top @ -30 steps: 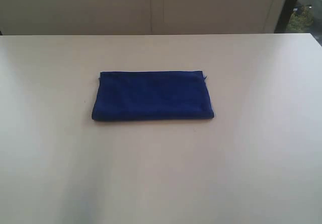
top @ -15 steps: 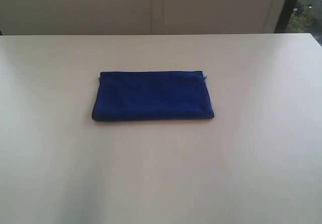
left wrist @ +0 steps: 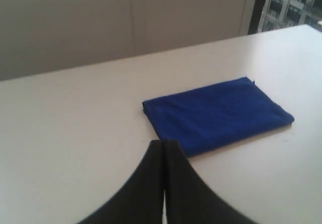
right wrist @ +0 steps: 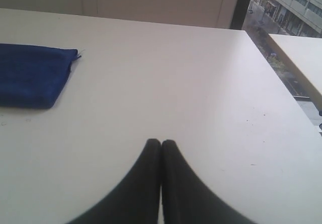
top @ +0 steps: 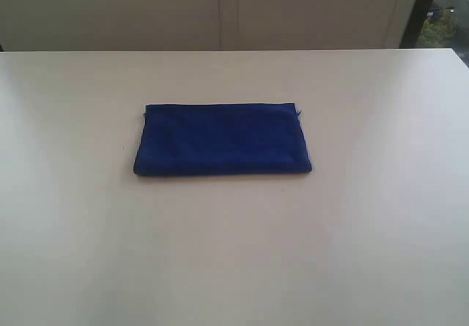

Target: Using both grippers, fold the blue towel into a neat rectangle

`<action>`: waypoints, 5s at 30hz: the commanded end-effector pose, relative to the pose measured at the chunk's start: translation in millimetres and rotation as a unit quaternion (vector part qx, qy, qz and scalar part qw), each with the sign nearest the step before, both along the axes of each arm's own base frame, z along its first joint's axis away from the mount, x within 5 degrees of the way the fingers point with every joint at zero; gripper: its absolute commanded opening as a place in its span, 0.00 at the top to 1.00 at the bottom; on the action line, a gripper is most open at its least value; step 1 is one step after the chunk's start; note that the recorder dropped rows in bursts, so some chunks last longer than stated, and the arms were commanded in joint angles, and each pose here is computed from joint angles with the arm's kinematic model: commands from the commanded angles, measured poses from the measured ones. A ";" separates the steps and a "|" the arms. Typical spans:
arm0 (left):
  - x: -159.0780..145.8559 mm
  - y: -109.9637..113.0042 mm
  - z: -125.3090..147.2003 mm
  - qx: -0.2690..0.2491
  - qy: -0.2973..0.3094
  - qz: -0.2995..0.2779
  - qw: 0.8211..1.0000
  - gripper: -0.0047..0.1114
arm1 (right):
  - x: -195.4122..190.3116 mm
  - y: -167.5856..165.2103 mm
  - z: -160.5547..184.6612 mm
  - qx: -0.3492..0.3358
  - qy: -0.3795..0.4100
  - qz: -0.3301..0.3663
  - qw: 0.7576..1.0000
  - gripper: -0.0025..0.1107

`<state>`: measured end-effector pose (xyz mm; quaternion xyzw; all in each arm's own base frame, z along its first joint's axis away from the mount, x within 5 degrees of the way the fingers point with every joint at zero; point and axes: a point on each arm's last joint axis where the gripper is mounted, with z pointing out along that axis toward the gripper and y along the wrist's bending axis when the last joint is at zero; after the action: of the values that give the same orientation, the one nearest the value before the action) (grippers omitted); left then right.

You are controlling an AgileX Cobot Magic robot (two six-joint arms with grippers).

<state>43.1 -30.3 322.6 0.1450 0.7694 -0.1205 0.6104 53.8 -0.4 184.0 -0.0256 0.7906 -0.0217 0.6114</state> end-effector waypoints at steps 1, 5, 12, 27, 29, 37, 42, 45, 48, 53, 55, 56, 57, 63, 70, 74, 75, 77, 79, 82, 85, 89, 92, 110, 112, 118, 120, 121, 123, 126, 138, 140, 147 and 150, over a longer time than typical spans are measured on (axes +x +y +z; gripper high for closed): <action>-26.9 1.3 4.2 -0.009 -0.065 -0.003 0.998 0.96 | 0.3 -0.4 1.0 0.001 -0.015 -0.003 1.000 0.98; -49.9 2.9 4.9 -0.012 -0.121 -0.003 0.993 0.96 | 0.3 -0.4 1.0 0.001 -0.015 -0.003 1.000 0.98; -47.2 3.0 -0.4 -0.011 -0.115 0.000 0.993 0.96 | 0.4 -0.4 1.3 0.001 -0.016 -0.003 1.000 0.98; -14.1 -1.1 -95.7 0.005 0.058 -0.012 0.998 0.96 | 0.4 -0.4 1.3 0.001 -0.016 -0.003 1.000 0.98; -14.0 -1.1 -96.4 0.005 0.059 -0.012 0.998 0.96 | 0.4 -0.4 1.3 0.001 -0.016 -0.003 1.000 0.98; -14.0 -1.0 -96.5 0.006 0.059 -0.012 0.998 0.96 | 0.4 -0.4 1.3 0.001 -0.016 -0.003 1.000 0.98; -10.7 9.0 -102.4 0.087 0.052 0.022 0.995 0.96 | 0.4 -0.4 1.3 0.001 -0.016 -0.003 1.000 0.98; -6.8 16.8 -110.3 0.148 0.045 0.048 0.987 0.96 | 0.4 -0.3 1.2 0.002 -0.016 -0.003 1.000 0.98; -4.9 17.3 -121.9 0.154 0.060 0.048 0.985 0.96 | 0.4 -0.3 1.2 0.002 -0.016 -0.003 1.000 0.98; -1.9 18.1 -148.5 0.165 0.094 0.045 0.981 0.96 | 0.4 -0.3 1.2 0.002 -0.016 -0.003 1.000 0.98; -0.6 18.5 -162.1 0.168 0.107 0.046 0.979 0.96 | 0.4 -0.3 1.2 0.002 -0.016 -0.003 1.000 0.98; -0.1 18.6 -165.0 0.168 0.107 0.046 0.979 0.96 | 0.4 -0.3 1.2 0.002 -0.016 -0.003 1.000 0.98; 0.4 18.7 -168.3 0.168 0.108 0.047 0.979 0.96 | 0.4 -0.3 1.2 0.002 -0.016 -0.003 1.000 0.98; 8.4 20.8 -154.7 0.154 0.018 0.078 0.985 0.96 | 0.4 -0.3 1.2 0.002 -0.016 -0.003 1.000 0.98; 8.9 21.0 -153.2 0.152 0.010 0.081 0.985 0.96 | 0.4 -0.3 1.1 0.002 -0.015 -0.003 1.000 0.98; 8.9 21.0 -153.2 0.152 0.010 0.081 0.985 0.96 | 0.4 -0.3 1.1 0.002 -0.015 -0.003 1.000 0.98; 8.9 21.0 -153.2 0.152 0.010 0.081 0.985 0.96 | 0.4 -0.3 1.1 0.002 -0.015 -0.003 1.000 0.98; 8.9 21.0 -153.2 0.152 0.010 0.081 0.985 0.96 | 0.4 -0.3 1.1 0.002 -0.015 -0.003 1.000 0.98; 9.0 21.0 -153.0 0.150 0.010 0.082 0.985 0.96 | 0.4 -0.3 1.1 0.002 -0.015 -0.003 1.000 0.98; 9.4 21.2 -151.8 0.148 0.003 0.084 0.985 0.96 | 0.4 -0.3 1.1 0.002 -0.015 -0.003 1.000 0.98; 10.0 21.5 -150.0 0.145 -0.006 0.088 0.986 0.96 | 0.4 -0.3 1.1 0.002 -0.015 -0.003 1.000 0.98; 10.5 21.7 -148.5 0.105 -0.005 0.102 0.989 0.96 | 0.4 -0.3 1.1 0.002 -0.015 -0.003 1.000 0.98; 10.5 21.7 -148.5 0.070 0.005 0.111 0.991 0.96 | 0.4 -0.3 1.1 0.002 -0.015 -0.003 1.000 0.98; 10.5 21.7 -148.5 0.044 0.011 0.118 0.992 0.96 | 0.4 -0.3 1.1 0.008 -0.015 -0.005 1.000 0.98; 10.5 21.7 -148.5 0.022 0.017 0.124 0.992 0.96 | 0.4 -0.3 1.1 0.008 -0.015 -0.005 1.000 0.98; 10.5 21.7 -148.5 0.002 0.022 0.129 0.991 0.96 | 0.4 -0.3 1.1 0.008 -0.015 -0.005 1.000 0.98; 10.5 21.7 -148.5 0.002 0.022 0.129 0.991 0.96 | 0.4 -0.3 1.1 0.008 -0.015 -0.005 1.000 0.98; 10.5 21.7 -148.5 0.002 0.022 0.129 0.991 0.96 | 0.4 -0.3 1.1 0.008 -0.015 -0.005 1.000 0.98; 10.5 21.7 -148.5 0.002 0.022 0.129 0.991 0.96 | 0.4 -0.3 1.1 0.008 -0.015 -0.005 1.000 0.98; 10.5 21.7 -148.5 0.002 0.022 0.129 0.991 0.96 | 0.4 -0.3 1.1 0.008 -0.015 -0.005 1.000 0.98; 8.2 21.0 -155.2 0.011 0.060 0.124 0.990 0.96 | 0.4 -0.3 1.1 0.009 -0.015 -0.005 1.000 0.98; 8.2 21.0 -155.2 0.011 0.060 0.124 0.990 0.96 | 0.4 -0.3 1.1 0.009 -0.015 -0.005 1.000 0.98; 8.2 21.0 -155.2 0.011 0.060 0.124 0.990 0.96 | 0.4 -0.3 1.1 0.009 -0.015 -0.005 1.000 0.98; 8.2 21.0 -155.2 0.011 0.060 0.124 0.990 0.96 | 0.4 -0.3 1.1 0.009 -0.015 -0.005 1.000 0.98</action>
<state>51.7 -9.2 169.2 0.0531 0.8163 -0.0402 0.5738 54.3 -0.5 185.7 -0.0191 0.7848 -0.0171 0.6193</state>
